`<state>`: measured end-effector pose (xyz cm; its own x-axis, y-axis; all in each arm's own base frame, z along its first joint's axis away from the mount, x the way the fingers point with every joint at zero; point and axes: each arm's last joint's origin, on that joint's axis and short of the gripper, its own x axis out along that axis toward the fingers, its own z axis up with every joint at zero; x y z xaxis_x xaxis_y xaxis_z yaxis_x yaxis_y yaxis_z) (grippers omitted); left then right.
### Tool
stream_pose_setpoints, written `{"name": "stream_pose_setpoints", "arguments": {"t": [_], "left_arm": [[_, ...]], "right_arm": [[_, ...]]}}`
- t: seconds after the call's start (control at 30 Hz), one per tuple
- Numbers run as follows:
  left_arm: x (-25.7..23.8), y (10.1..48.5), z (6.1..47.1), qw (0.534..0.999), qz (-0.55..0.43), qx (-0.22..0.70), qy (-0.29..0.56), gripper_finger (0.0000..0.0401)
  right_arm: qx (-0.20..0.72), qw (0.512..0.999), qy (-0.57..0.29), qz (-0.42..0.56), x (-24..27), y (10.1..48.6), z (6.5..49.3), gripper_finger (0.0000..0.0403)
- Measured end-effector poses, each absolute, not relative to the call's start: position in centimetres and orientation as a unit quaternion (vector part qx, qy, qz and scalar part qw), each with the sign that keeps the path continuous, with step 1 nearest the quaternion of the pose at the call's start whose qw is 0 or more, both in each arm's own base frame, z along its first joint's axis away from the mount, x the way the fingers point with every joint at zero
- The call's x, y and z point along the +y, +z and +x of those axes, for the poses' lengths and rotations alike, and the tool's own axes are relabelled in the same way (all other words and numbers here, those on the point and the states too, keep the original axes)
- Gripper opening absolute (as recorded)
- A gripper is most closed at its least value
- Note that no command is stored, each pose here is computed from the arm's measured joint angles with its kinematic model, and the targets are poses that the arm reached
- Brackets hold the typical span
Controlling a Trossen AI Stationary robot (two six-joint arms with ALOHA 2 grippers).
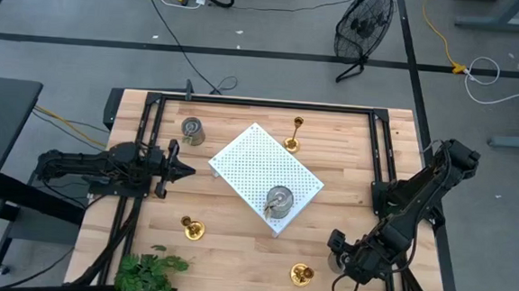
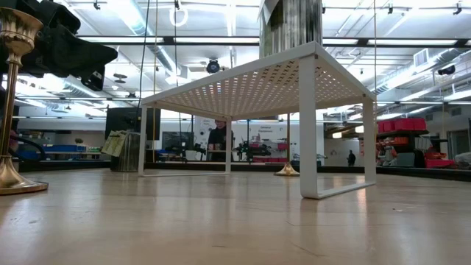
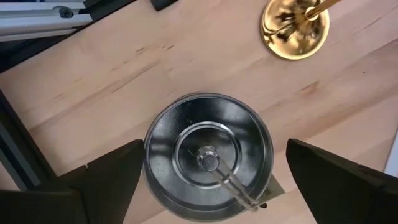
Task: Pick & Place candle stick holders
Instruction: Put the bottom right scented candle on the shelf align with the other scented candle
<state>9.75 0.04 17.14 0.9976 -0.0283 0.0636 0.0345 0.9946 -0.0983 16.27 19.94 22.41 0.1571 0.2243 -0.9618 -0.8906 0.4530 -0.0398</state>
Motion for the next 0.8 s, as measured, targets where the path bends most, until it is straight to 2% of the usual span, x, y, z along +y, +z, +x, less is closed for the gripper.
{"name": "stream_pose_setpoints", "arguments": {"t": [0.23, 0.33, 0.8], "left_arm": [[0.0, 17.1, 9.7, 0.998, -0.05, -0.031, -0.016, 0.0025], [0.0, 17.2, 9.7, 0.998, -0.05, -0.031, -0.016, 0.0025], [0.0, 17.1, 9.7, 0.998, -0.05, -0.031, -0.016, 0.0025]], "right_arm": [[0.526, 0.675, 0.409, -0.317, 19.8, 22.6, 16.0, 0.0398], [0.514, 0.685, 0.412, -0.311, 20.0, 23.1, 16.2, 0.0398], [0.519, 0.68, 0.414, -0.311, 19.8, 22.1, 16.0, 0.0398]]}}
